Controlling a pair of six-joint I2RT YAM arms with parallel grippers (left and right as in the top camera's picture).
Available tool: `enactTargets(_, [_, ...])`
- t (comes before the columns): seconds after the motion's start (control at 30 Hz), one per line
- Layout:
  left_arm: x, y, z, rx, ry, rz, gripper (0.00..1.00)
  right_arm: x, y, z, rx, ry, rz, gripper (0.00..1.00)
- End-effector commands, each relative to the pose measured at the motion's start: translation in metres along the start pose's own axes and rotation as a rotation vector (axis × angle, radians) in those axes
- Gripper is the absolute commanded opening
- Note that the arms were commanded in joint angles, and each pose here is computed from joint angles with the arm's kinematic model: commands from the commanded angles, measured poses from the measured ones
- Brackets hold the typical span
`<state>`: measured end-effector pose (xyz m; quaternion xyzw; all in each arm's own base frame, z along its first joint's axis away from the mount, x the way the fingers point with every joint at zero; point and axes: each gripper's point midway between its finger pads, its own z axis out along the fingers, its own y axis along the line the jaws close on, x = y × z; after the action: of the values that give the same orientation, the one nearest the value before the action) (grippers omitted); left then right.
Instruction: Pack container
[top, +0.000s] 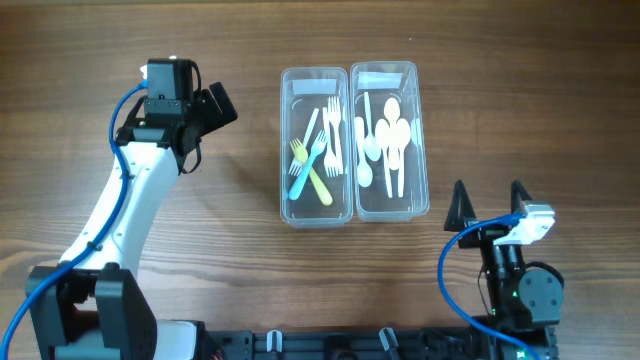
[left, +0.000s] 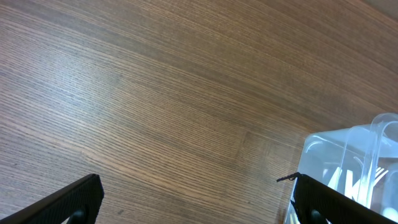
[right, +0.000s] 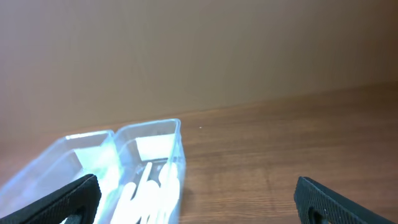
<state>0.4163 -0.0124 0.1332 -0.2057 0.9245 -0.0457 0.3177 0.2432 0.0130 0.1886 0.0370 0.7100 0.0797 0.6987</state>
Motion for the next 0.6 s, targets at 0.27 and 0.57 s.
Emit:
enactTargets(0.27, [-0.0044, 0.0034, -0.0032, -0.013, -0.018, -0.014, 1.0, 0.0118, 0.0032, 0.003, -0.047, -0.017, -0.115, 1.0])
enactTargets(0.57, [-0.0044, 0.0034, -0.0032, -0.013, -0.018, -0.014, 1.0, 0.0116, -0.0005, 0.0031, -0.032, -0.017, -0.14, 1.0])
